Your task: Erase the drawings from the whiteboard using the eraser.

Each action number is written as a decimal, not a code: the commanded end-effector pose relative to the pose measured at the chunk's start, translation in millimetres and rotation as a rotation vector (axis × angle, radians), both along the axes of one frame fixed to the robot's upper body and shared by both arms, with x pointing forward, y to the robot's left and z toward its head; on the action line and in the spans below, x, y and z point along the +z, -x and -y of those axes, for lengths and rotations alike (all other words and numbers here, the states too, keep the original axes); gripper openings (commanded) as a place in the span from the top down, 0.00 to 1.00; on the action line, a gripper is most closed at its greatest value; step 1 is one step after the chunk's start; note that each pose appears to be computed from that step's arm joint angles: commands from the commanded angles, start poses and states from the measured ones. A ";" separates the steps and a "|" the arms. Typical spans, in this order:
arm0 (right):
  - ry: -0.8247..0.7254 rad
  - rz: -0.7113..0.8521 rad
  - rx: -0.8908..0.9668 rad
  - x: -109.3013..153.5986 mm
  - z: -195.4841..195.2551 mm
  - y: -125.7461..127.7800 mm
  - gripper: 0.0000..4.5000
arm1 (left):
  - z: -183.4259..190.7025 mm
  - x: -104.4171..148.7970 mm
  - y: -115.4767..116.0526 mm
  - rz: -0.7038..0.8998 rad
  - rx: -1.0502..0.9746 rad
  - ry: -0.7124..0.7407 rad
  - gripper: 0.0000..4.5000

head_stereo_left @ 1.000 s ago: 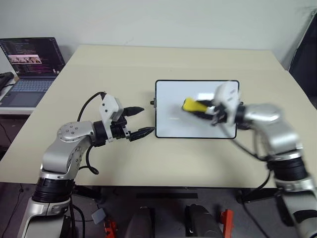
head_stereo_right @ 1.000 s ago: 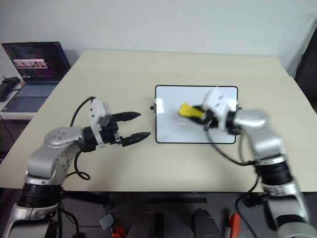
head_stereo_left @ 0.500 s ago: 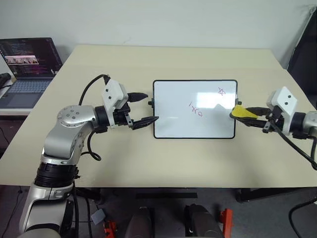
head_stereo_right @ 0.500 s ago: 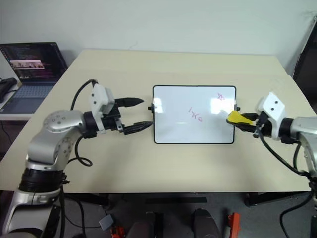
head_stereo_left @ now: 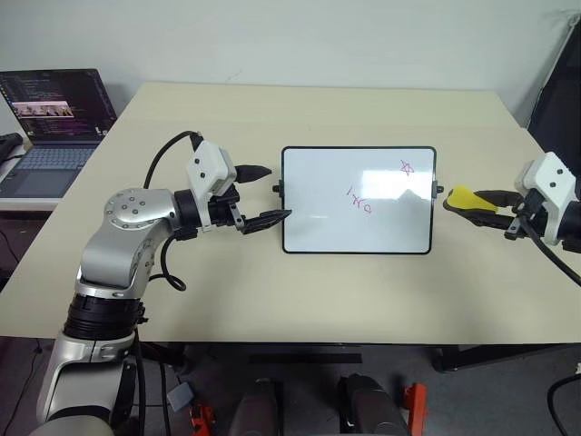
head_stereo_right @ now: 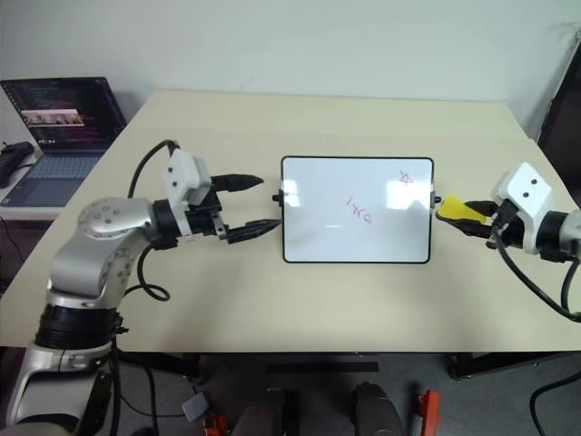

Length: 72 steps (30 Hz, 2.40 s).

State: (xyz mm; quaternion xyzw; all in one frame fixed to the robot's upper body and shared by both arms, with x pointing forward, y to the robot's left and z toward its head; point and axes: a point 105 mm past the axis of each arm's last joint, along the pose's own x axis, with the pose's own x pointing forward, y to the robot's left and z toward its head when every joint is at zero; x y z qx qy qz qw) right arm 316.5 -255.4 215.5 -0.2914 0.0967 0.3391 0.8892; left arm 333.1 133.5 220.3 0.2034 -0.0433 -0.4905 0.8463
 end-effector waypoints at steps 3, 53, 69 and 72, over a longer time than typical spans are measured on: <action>0.003 0.053 0.025 14.2 -4.7 3.0 0.75 | -1.1 12.0 0.1 0.051 0.006 -0.003 0.00; 0.044 0.083 0.037 -82.8 -145.2 -72.3 0.75 | 4.3 -0.9 4.5 0.010 -0.008 -0.004 0.00; 0.040 0.086 0.082 -88.8 -143.7 -58.7 0.75 | 10.2 4.7 0.5 0.024 -0.034 -0.002 0.00; 0.078 -0.011 0.183 -107.8 -150.2 -36.0 0.75 | 9.9 4.4 0.5 0.022 -0.035 -0.003 0.00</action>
